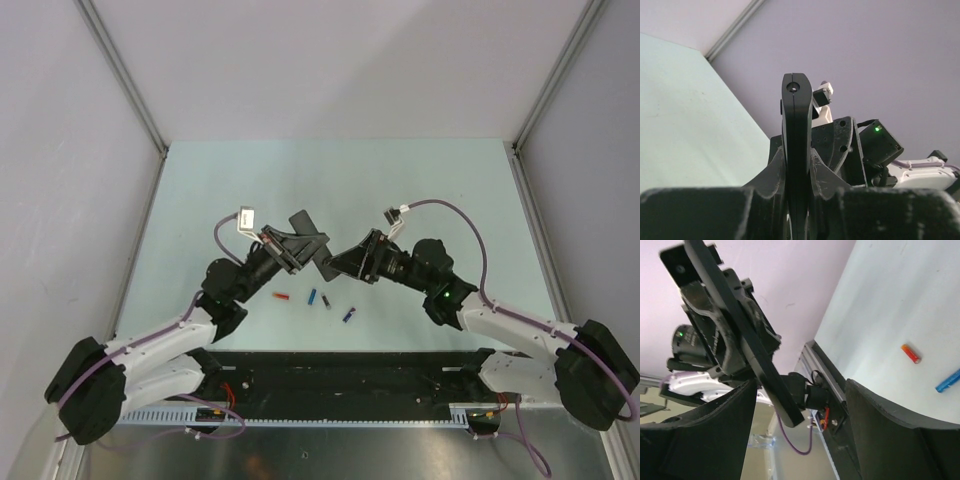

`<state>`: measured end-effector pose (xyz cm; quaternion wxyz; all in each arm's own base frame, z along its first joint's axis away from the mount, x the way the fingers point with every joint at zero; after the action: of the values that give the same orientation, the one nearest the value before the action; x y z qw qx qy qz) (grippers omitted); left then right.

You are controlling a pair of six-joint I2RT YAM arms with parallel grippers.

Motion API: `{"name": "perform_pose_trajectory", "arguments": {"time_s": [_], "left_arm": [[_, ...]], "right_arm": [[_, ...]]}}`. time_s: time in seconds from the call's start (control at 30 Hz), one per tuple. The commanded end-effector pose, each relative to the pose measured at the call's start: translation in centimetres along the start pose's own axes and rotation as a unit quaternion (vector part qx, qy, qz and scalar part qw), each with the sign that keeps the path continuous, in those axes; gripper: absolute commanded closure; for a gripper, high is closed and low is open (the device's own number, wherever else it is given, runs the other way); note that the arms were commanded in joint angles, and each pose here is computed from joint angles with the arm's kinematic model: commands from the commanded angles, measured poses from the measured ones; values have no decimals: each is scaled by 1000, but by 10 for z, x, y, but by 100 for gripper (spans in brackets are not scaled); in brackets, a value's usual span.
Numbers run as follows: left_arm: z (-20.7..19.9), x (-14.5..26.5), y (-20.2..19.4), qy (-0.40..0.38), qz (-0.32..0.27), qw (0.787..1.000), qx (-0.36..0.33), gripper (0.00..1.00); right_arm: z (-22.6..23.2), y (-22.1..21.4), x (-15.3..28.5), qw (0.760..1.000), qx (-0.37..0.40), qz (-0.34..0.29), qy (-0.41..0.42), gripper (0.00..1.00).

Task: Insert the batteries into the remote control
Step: Remove the battery cover from the remote control.

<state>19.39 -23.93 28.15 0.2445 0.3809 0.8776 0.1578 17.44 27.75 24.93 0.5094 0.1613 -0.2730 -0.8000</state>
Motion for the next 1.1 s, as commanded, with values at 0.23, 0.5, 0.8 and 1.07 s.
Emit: {"name": "perform_pose_trajectory", "arguments": {"time_s": [0.23, 0.5, 0.8, 1.07], "left_arm": [[8, 3, 8, 59, -66, 994, -58, 100], [3, 3, 10, 63, -78, 992, -71, 100], [1, 7, 15, 66, -96, 990, -81, 100], [0, 7, 10, 64, -88, 991, -81, 100]], "right_arm": [[25, 18, -10, 996, -20, -49, 75, 27], [12, 8, -17, 997, -49, -26, 55, 34], [6, 3, -20, 997, -67, -15, 41, 25], [6, 4, -25, 995, -80, -20, 53, 34]]}}
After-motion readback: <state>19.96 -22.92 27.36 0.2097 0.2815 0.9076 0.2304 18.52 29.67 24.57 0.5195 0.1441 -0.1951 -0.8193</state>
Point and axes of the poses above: each gripper's point midway between its finger pads, its own x axis back along the fingers, its own z axis along the line the jaws close on, y = z × x, the point moved 5 cm from there along x, back along the fingers, and after that the axes turned 10 degrees about x, right-handed, at the moved point
